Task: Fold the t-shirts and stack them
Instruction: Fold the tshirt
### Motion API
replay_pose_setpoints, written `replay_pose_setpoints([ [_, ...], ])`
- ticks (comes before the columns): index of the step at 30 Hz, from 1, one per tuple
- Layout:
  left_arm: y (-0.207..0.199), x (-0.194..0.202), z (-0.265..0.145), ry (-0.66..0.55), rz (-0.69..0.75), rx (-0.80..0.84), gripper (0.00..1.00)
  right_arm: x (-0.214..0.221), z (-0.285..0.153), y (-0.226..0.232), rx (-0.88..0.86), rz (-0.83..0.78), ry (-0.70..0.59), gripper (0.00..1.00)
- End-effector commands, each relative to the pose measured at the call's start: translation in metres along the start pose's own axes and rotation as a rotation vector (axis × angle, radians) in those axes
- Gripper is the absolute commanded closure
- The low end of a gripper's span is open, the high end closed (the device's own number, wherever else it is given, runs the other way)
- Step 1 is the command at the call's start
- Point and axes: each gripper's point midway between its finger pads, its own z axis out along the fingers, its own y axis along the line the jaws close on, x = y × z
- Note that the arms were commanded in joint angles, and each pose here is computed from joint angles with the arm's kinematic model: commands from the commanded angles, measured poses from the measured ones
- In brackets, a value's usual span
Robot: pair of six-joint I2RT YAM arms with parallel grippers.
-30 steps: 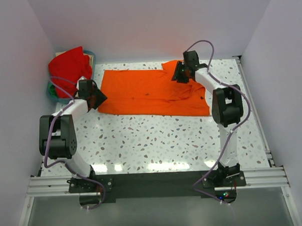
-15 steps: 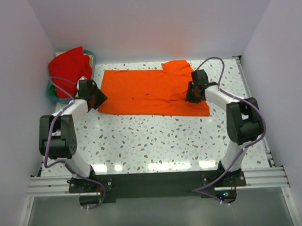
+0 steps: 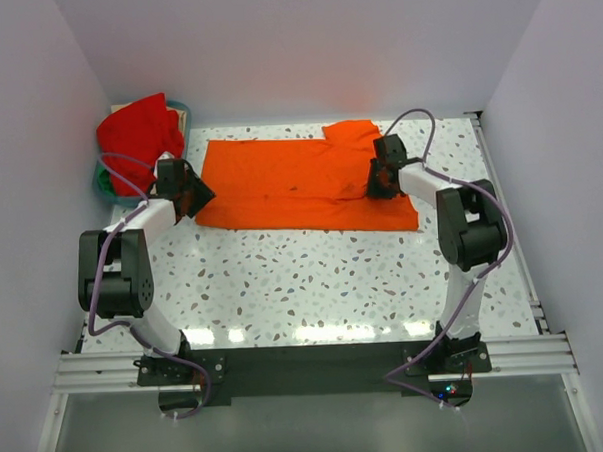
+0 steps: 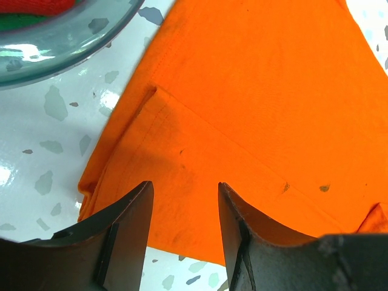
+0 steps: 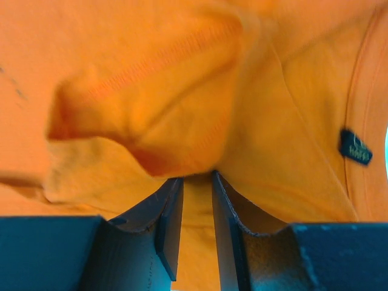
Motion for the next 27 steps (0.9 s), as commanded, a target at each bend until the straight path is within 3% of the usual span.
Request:
replay_pose_setpoints([
  [1,-0.012,-0.015,-0.001,-0.040,0.004,0.040,0.48,-0.041,-0.002,0.012,-0.012,-0.012,-0.100,0.70],
  [16,-0.016,-0.017,0.001,-0.034,0.009,0.045,0.48,-0.082,0.020,0.062,-0.161,-0.032,-0.112,0.63],
  [27,-0.017,-0.017,-0.005,-0.043,0.011,0.058,0.46,-0.093,-0.029,0.072,-0.188,-0.067,-0.212,0.54],
])
